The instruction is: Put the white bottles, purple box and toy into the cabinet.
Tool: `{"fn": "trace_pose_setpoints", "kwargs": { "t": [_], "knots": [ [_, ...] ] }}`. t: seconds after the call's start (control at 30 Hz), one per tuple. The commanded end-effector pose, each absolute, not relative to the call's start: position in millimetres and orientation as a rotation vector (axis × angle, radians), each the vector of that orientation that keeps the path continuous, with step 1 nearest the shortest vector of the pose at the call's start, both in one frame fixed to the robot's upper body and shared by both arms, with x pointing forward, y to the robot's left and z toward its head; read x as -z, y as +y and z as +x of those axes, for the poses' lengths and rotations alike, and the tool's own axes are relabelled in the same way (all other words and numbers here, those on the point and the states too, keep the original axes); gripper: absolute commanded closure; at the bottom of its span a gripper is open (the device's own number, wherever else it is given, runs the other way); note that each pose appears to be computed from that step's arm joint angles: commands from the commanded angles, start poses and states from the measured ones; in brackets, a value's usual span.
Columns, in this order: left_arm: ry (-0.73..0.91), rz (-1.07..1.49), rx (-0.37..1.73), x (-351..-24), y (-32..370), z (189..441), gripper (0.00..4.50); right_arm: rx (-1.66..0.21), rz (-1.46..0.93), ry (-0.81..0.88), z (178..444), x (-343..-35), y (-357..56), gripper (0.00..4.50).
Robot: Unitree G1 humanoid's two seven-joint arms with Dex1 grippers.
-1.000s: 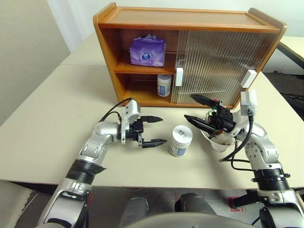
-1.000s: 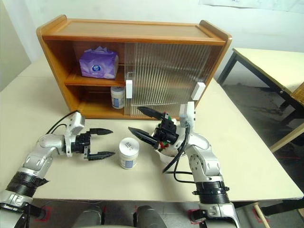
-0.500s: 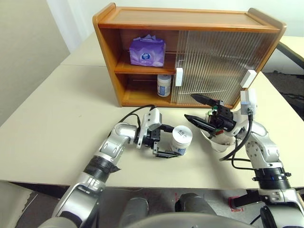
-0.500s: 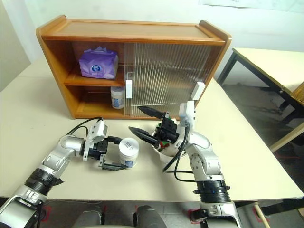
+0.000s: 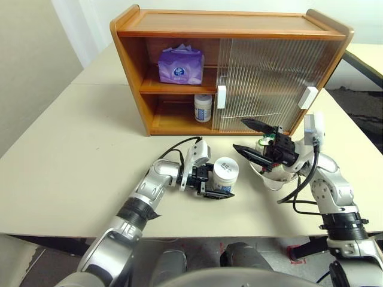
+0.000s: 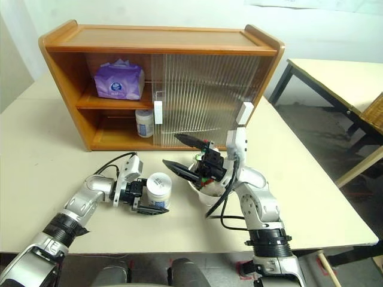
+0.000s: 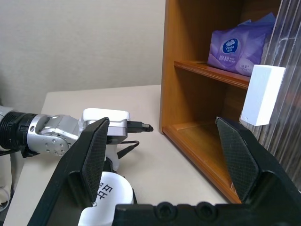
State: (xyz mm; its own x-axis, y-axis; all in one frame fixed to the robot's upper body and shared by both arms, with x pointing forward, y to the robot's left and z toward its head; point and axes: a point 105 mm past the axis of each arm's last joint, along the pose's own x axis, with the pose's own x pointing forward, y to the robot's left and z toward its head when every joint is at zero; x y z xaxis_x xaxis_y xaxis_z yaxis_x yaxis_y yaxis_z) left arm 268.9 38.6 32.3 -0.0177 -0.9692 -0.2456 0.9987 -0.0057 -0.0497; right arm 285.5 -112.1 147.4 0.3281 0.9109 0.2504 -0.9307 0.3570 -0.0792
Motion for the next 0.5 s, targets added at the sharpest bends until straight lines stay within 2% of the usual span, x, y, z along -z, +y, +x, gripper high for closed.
{"fn": "trace_pose_setpoints", "kwargs": {
  "t": [0.03, 0.13, 0.23, 0.5],
  "knots": [
    [0.261, 0.156, 1.561, -26, 46, 266, 1.35, -1.214, 0.072, -0.268, 284, -149, -113, 0.0],
    [0.212, 0.182, 1.502, -33, 51, 276, 1.35, -1.217, 0.074, -0.268, 285, -149, -111, 0.0],
    [0.156, 0.221, 1.357, -42, 62, 298, 1.35, -1.217, 0.074, -0.265, 284, -148, -112, 0.0],
    [0.017, 0.235, 0.786, -68, 130, 367, 1.35, -1.22, 0.077, -0.262, 284, -147, -111, 0.0]
  ]
}}
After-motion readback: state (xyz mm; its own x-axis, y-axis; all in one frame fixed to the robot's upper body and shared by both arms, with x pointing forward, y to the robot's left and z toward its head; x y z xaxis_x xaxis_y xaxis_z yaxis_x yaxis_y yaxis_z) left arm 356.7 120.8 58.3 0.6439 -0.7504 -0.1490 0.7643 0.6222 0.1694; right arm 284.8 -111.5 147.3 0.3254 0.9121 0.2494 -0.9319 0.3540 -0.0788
